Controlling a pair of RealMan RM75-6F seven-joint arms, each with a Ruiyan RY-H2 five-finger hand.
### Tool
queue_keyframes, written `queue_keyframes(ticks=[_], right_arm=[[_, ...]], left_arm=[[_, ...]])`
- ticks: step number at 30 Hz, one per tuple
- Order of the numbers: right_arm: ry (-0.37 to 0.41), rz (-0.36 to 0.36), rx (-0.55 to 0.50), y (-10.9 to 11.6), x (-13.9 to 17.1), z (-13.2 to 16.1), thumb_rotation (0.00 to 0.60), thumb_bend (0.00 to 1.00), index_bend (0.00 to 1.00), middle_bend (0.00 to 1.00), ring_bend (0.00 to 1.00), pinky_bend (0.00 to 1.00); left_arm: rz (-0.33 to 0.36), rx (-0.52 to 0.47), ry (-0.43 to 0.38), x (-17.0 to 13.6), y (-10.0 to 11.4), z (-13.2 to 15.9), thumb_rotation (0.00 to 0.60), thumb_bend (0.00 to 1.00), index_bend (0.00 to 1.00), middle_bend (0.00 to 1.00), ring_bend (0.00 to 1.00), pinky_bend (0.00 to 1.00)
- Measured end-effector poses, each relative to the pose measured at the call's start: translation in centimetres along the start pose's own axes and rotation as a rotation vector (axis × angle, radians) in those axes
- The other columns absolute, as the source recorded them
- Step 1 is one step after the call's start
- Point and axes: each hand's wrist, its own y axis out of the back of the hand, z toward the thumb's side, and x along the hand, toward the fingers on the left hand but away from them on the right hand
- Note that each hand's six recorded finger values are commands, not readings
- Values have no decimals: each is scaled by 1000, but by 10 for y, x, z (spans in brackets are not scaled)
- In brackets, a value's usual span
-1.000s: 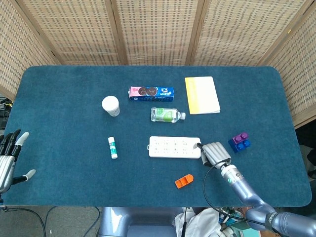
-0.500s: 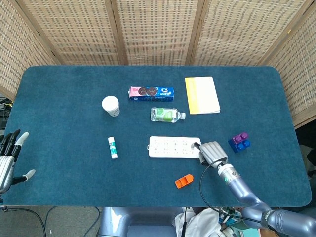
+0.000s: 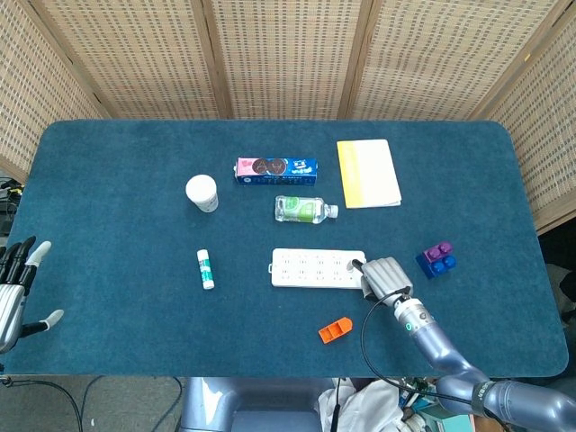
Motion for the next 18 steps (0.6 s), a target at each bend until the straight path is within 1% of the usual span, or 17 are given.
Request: queue_keyframes(ticks=[3, 11, 15, 18], right_arm=[[-4, -1, -1, 1, 0, -1, 600, 852, 263, 810, 905, 1000], [-12, 19, 34, -6, 2, -2, 600, 853, 263, 810, 905, 1000], [-10, 6, 30, -2, 2, 0, 600, 852, 263, 811, 905, 1000], [-8, -20, 18, 6, 3, 3, 600, 852, 263, 810, 905, 1000]], left_arm=[[3, -1, 0, 0, 1, 0, 600, 0, 0, 0, 0, 0], [6, -4, -3, -2, 2, 0, 600, 0, 0, 0, 0, 0], [8, -5, -4, -2, 3, 0, 600, 0, 0, 0, 0, 0], [10, -8, -5, -3, 3, 0, 600, 0, 0, 0, 0, 0]])
